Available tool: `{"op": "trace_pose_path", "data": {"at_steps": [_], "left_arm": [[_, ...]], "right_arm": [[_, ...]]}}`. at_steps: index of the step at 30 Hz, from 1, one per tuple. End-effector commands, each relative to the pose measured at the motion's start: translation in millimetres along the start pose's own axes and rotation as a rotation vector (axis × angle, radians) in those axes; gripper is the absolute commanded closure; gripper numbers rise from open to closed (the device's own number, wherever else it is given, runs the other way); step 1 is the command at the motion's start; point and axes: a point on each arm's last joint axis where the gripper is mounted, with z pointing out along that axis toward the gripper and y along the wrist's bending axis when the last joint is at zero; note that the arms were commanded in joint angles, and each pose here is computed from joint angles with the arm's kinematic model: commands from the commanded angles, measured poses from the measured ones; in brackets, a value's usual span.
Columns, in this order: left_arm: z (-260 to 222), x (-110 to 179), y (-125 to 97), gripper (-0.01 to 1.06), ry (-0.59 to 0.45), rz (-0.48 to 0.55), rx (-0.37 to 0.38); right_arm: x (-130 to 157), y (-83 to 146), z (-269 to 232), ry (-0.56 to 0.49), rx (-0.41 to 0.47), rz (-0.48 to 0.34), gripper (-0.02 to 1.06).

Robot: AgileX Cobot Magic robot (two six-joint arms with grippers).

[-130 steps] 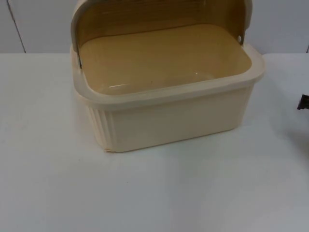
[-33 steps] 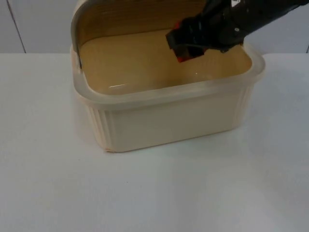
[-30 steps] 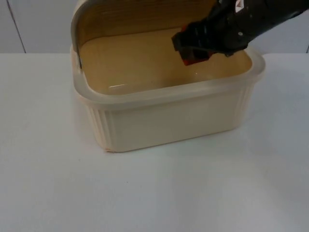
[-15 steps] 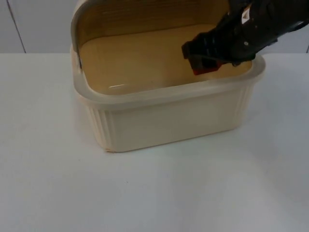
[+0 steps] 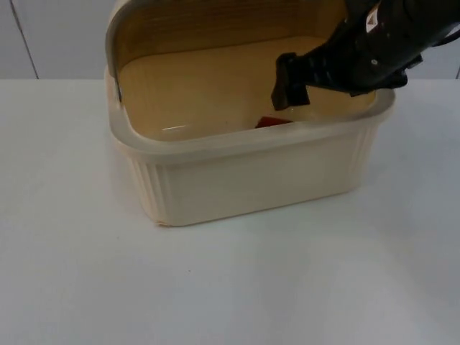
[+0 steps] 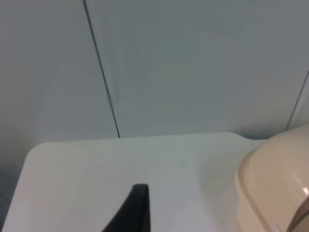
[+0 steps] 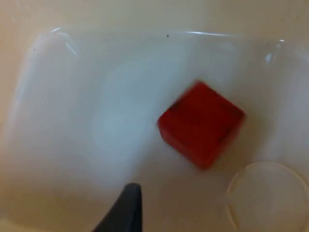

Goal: Open the box lid with the left hand, place the block into the box with the right hand, then close the box lid with the left hand.

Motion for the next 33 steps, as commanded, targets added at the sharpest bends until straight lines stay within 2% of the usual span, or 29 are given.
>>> {"op": "trace_pose_path", "data": {"at_steps": [1,9,14,17,22,27,28,29,32,33], "left_arm": [[-1,-2,-1,0.01,-0.013,-0.001,0.004],[-1,-2,-1,0.01,-0.015,-0.001,0.005],[-1,-2,-1,0.01,-0.015,-0.001,0.005],[-1,-2,-1,0.01,-0.015,-0.001,0.005],[-1,-2,-1,0.01,-0.015,-0.001,0.005],[-1,-2,-1,0.01,-0.011,-0.001,0.004],[-1,-2,-1,0.01,-0.011,-0.001,0.004],[-1,-2,-1,0.01,-0.011,-0.001,0.004],[-1,-2,-1,0.01,-0.011,-0.003,0.006],[-1,-2,-1,0.01,-0.011,-0.003,0.006]], "right_arm": [[-3,-1,-11,0.003,0.006,-0.009,0.00],[-9,-3,-51,0.068,0.029,-0.005,0.00],[-10,-5,-82,0.125,0.042,-0.059,0.00],[-14,-5,-100,0.110,0.043,-0.056,0.00],[-26,-5,-137,0.008,0.033,-0.061,0.00],[-43,-5,-199,-0.215,0.019,-0.091,0.00],[-43,-5,-199,-0.215,0.019,-0.091,0.00],[-45,-5,-212,-0.265,0.018,-0.098,0.00],[-52,-8,-247,-0.411,0.046,-0.134,0.00],[-52,-8,-247,-0.411,0.046,-0.134,0.00]]}}
